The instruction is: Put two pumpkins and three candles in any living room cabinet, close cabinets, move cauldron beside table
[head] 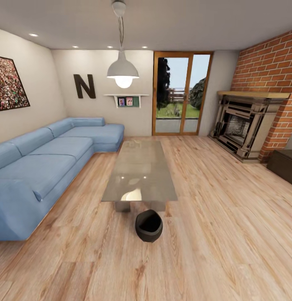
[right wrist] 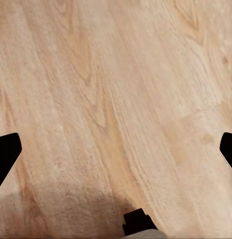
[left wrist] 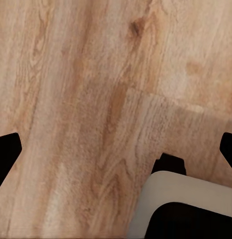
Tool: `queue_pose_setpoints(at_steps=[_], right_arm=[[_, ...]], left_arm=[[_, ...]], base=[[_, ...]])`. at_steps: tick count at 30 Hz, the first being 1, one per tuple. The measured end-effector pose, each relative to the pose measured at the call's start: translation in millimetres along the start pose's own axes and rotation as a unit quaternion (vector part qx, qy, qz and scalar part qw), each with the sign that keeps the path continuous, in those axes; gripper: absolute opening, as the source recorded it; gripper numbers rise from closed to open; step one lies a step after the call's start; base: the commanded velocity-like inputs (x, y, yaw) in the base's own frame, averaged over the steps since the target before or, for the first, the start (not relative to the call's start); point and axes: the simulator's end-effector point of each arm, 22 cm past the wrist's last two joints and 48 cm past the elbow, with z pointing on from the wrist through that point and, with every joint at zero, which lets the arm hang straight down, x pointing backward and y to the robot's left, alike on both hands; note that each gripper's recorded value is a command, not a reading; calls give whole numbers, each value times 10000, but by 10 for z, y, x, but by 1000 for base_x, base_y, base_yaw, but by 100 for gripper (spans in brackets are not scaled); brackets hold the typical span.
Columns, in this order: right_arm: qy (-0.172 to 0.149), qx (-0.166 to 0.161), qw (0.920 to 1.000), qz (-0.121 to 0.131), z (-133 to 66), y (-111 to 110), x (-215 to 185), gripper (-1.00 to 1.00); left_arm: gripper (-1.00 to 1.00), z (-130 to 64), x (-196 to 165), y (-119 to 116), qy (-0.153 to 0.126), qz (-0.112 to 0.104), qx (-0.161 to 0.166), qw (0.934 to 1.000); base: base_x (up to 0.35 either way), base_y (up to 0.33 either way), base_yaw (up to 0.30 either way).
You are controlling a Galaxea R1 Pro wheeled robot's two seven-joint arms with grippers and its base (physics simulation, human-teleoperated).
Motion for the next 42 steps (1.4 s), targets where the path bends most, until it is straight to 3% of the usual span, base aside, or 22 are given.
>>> queue_pose_setpoints(at_steps=[12,23,29,36,42], right_arm=[[37,44,10000,-26,-147,-56,-45,100],[74,29,10000,-50,-147,-45,-33,100],[225,37,9997,-92,-150,-50,39,100],[251,6,9996,-85,-151,-22,42,100],[272,20,9996,-96,-151,-38,56,100]], left_arm=[[100,-176,91,65,19,21,-11,10000],[100,-177,96,94,30,16,-71,10000],[100,-139,49,392,-2,27,-250,9997],[100,-178,123,106,52,-36,-62,10000],[100,-183,131,75,59,-48,-44,10000]], base=[[0,0,0],[0,0,0],[0,0,0],[0,0,0],[0,0,0]])
